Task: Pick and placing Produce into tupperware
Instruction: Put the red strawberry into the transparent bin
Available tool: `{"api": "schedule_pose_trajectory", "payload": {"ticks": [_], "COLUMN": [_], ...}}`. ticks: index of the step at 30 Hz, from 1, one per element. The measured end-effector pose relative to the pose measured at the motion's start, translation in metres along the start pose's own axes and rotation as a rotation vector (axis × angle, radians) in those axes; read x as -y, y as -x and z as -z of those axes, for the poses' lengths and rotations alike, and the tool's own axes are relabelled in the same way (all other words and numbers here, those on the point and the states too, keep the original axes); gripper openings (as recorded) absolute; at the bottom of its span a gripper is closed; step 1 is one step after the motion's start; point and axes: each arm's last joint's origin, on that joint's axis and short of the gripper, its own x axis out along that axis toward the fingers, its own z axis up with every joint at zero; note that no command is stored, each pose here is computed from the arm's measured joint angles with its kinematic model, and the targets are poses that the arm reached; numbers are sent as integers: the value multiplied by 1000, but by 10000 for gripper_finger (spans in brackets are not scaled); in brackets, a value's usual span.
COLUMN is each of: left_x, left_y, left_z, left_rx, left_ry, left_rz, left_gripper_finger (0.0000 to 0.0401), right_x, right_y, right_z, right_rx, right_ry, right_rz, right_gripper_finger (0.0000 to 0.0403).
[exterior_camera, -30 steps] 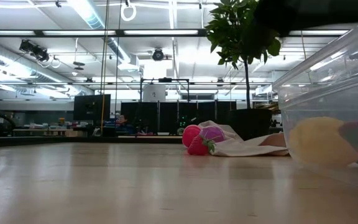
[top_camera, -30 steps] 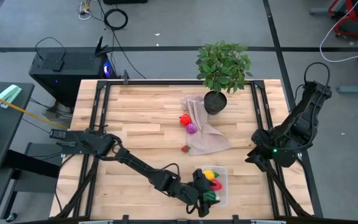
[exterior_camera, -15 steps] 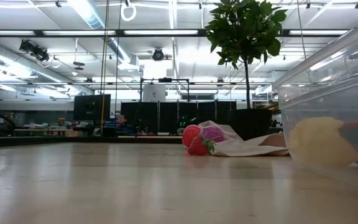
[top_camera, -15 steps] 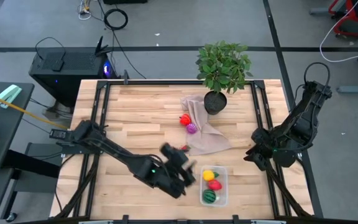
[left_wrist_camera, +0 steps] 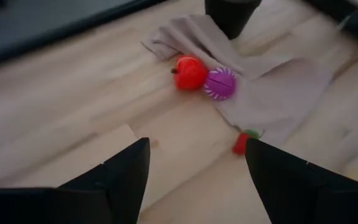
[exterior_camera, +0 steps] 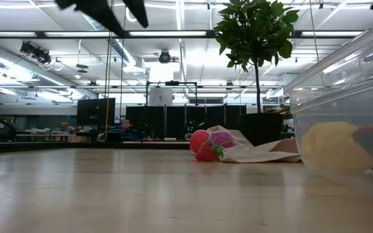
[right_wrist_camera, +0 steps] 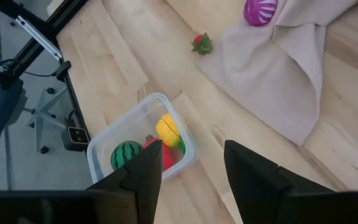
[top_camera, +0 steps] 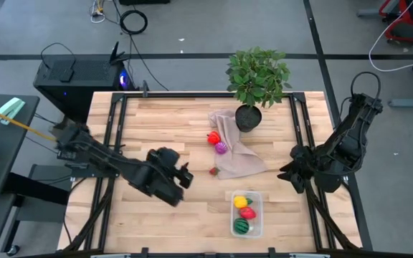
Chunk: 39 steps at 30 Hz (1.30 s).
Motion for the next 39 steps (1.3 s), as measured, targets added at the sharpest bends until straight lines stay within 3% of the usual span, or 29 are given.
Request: {"api": "schedule_pose_trajectory", "payload": {"ticks": [8, 13, 17, 23, 28, 34, 39], "left_x": [-47, -62, -67, -67, -75, -96, -110], "left_y": [-13, -30, -39, -49, -57, -68, -54], "left_z": [32, 38, 32, 15, -2, -15, -31], "left_rx": [188, 367, 414, 422, 429, 336, 390], "left_ry": [316, 325, 283, 240, 195, 88, 9], "left_rz": [423, 652, 660, 691, 723, 705, 804], "left_gripper_finger": [240, 212, 189, 176, 179, 168, 152], "right_x": [0, 1, 2, -2, 10, 3, 4], "right_y": [0, -2, -19, -72, -110, -155, -196], "right_z": [-2, -7, -9, -20, -36, -64, -78], "right_rx": [74, 153, 160, 103, 24, -35, -103], "right_ry": [30, 59, 119, 251, 255, 295, 307], "right_rz": [9, 37, 58, -39, 21, -163, -84], "right_gripper_finger": [178, 178, 178, 178, 178, 178, 178]}}
